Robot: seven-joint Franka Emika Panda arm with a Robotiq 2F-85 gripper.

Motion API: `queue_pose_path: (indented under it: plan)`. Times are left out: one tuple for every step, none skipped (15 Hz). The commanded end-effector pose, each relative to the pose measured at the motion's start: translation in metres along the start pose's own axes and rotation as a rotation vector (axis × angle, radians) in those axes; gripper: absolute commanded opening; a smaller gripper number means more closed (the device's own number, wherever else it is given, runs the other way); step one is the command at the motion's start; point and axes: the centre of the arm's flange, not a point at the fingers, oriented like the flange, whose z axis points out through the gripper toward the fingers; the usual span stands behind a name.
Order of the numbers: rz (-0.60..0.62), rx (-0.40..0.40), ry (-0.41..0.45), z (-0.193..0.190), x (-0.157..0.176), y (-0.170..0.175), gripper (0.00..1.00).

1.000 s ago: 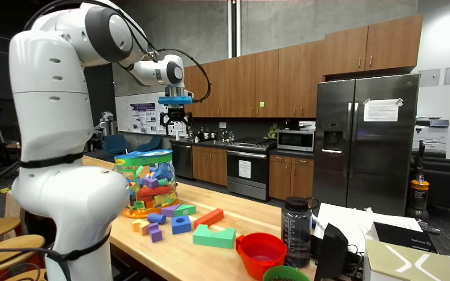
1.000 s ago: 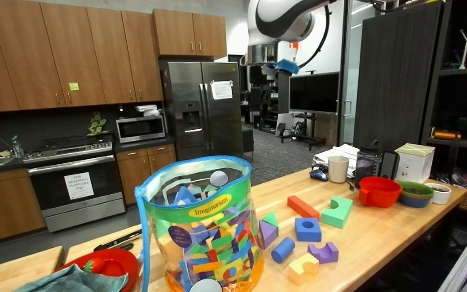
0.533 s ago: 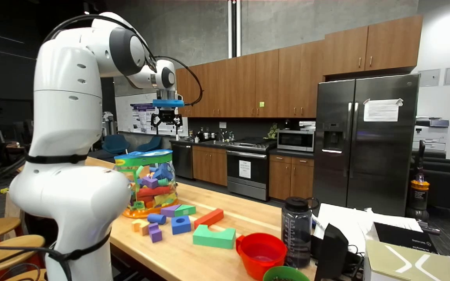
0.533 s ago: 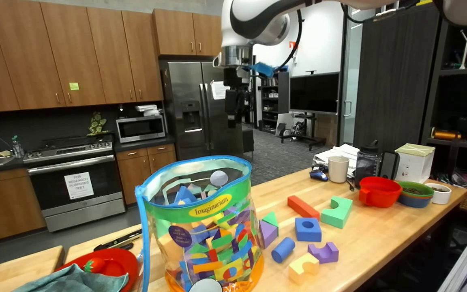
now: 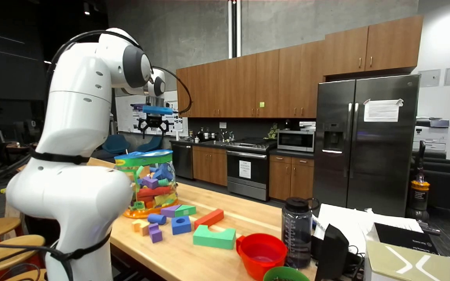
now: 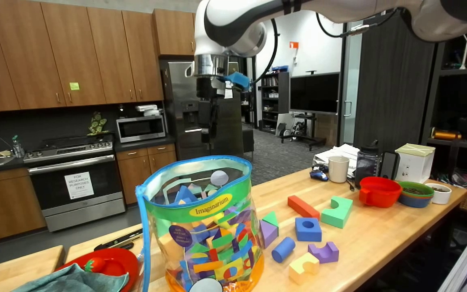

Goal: Remove one purple block from the clear bag and put it on the counter.

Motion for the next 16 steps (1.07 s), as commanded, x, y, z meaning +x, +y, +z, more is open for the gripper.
queue_pose_path:
  plan:
    - [-0.013, 0.038, 0.0, 0.008, 0.01, -0.007, 1.0]
    - [-0.009, 0.048, -0.006, 0.011, 0.009, -0.01, 1.0]
    - [0.0, 0.056, -0.015, 0.014, 0.006, -0.011, 1.0]
    - [0.012, 0.064, -0.023, 0.016, 0.003, -0.011, 1.0]
    - [0.024, 0.069, -0.033, 0.019, -0.001, -0.011, 1.0]
    - [0.033, 0.067, -0.042, 0.022, -0.004, -0.011, 1.0]
    - [0.043, 0.06, -0.052, 0.029, -0.009, -0.011, 1.0]
    - [0.06, 0.055, -0.051, 0.036, -0.012, -0.012, 1.0]
    - [0.074, 0.054, -0.055, 0.042, -0.016, -0.012, 1.0]
    - [0.086, 0.054, -0.061, 0.047, -0.017, -0.013, 1.0]
    - [0.095, 0.053, -0.066, 0.053, -0.019, -0.012, 1.0]
    - [0.102, 0.049, -0.071, 0.056, -0.02, -0.012, 1.0]
    - [0.105, 0.045, -0.075, 0.06, -0.022, -0.011, 1.0]
    - [0.107, 0.041, -0.08, 0.062, -0.024, -0.01, 1.0]
    - [0.108, 0.039, -0.087, 0.064, -0.026, -0.011, 1.0]
    - [0.107, 0.039, -0.093, 0.066, -0.029, -0.011, 1.0]
